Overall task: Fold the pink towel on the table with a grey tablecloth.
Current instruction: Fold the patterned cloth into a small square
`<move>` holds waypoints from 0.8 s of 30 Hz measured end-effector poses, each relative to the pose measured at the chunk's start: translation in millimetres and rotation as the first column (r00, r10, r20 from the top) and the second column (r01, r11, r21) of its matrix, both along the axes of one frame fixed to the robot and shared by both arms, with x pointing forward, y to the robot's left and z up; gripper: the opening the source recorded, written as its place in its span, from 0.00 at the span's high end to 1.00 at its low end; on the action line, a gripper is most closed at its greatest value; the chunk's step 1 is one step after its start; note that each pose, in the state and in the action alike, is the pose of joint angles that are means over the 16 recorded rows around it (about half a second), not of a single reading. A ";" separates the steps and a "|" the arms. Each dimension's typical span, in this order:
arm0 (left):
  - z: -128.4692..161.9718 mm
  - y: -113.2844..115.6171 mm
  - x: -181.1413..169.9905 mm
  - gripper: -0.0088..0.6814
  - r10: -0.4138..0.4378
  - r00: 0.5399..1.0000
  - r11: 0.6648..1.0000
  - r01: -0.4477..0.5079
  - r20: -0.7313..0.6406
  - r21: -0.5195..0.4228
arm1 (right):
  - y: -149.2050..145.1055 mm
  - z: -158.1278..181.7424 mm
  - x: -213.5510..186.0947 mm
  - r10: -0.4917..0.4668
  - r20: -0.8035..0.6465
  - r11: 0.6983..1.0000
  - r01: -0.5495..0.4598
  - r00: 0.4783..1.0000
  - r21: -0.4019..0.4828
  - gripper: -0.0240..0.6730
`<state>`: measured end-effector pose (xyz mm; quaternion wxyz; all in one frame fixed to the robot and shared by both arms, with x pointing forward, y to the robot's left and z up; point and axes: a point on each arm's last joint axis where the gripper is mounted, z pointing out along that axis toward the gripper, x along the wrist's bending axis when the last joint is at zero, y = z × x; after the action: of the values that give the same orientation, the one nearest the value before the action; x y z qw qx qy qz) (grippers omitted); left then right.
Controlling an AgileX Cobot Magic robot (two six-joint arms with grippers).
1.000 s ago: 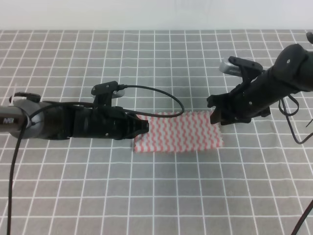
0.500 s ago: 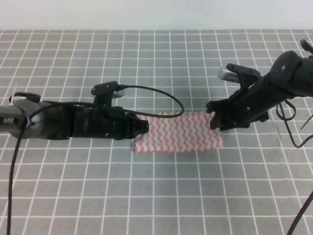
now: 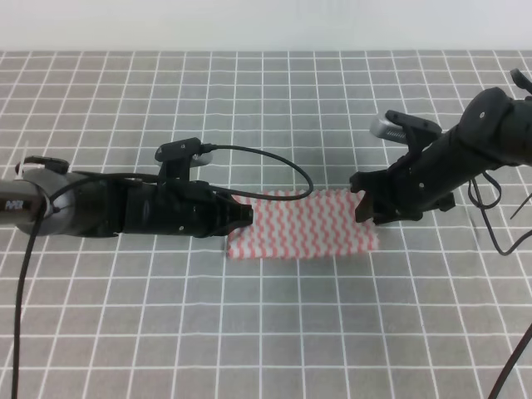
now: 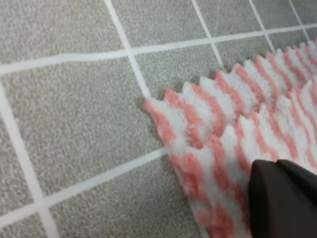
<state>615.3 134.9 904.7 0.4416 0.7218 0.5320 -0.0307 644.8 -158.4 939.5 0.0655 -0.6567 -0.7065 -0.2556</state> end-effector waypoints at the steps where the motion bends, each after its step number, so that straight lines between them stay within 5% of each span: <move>1: 0.0 0.0 -0.1 0.99 -0.001 1.000 1.000 0.001 0.000 0.001 | 0.2 -0.1 -0.1 0.000 -0.003 1.000 0.000 1.000 0.004 0.69; 24: 0.1 -0.3 0.2 0.99 -0.002 1.000 1.000 0.002 0.000 -0.003 | 7.0 9.7 2.3 0.016 -0.030 0.997 -0.014 0.999 0.070 0.96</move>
<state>615.4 134.6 904.8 0.4429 0.7217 0.5310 -0.0321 647.2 -151.4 949.2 0.1011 -0.6526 -0.7009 -0.2693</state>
